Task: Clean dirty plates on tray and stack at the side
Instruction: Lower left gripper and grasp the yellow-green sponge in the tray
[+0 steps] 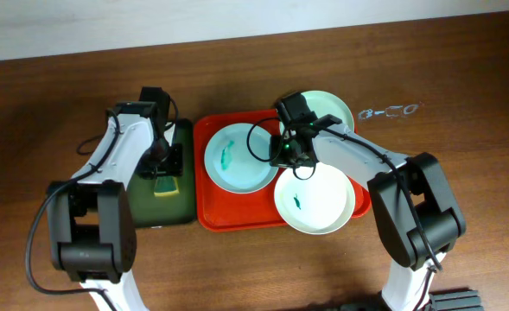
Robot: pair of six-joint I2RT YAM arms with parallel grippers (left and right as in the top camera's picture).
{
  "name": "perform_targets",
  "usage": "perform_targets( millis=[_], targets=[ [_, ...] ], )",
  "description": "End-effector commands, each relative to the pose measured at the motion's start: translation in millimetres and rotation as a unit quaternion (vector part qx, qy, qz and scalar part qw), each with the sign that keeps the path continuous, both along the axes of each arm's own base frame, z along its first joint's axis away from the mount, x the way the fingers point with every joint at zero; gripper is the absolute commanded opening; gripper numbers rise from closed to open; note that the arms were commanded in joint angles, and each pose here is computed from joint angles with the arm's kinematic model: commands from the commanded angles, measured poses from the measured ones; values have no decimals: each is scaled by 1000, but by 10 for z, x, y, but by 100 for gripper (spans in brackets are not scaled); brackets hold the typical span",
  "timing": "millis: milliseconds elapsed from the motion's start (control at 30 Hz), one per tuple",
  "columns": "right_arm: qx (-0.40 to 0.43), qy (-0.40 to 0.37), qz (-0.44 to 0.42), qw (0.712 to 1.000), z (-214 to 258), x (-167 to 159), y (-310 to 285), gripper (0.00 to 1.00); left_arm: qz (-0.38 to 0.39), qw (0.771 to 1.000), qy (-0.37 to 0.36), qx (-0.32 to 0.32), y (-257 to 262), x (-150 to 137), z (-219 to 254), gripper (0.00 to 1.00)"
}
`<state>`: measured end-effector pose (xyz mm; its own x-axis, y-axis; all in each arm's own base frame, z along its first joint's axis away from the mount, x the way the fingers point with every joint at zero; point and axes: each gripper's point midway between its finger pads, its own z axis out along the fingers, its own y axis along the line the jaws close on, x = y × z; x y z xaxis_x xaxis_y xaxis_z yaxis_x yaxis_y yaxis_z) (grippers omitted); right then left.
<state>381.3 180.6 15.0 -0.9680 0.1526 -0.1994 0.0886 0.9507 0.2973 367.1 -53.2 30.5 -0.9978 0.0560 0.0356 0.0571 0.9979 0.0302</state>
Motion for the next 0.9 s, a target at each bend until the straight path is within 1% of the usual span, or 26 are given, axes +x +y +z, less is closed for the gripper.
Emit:
perform_targets(
  millis=[0,167,267,367,533,633,700,767,833,867],
  targets=[
    [1,7,1,1000,-45,-41,20,4,-8,1000,-5,-1,-9,53,-3,50],
    [1,7,1,1000,-43,-41,20,4,-8,1000,-12,-2,-10,61,-90,48],
    [1,7,1,1000,-45,-41,20,4,-8,1000,-16,-2,-8,59,-141,49],
    [1,7,1,1000,-43,-41,20,4,-1,1000,-19,21,79,69,-135,48],
    [1,7,1,1000,-45,-41,20,4,6,1000,-16,23,87,52,-135,48],
    [1,7,1,1000,-45,-41,20,4,16,1000,-12,24,91,27,-143,43],
    [1,7,1,1000,-45,-41,20,4,31,999,-11,24,93,17,-153,43],
    [1,7,1,1000,-43,-41,20,4,32,999,-11,25,94,17,-153,45],
    [1,7,2,1000,-45,-41,20,4,34,999,-14,37,136,24,-151,56],
    [1,7,1,1000,-43,-41,20,4,34,999,-14,37,138,24,-150,55]
  ],
)
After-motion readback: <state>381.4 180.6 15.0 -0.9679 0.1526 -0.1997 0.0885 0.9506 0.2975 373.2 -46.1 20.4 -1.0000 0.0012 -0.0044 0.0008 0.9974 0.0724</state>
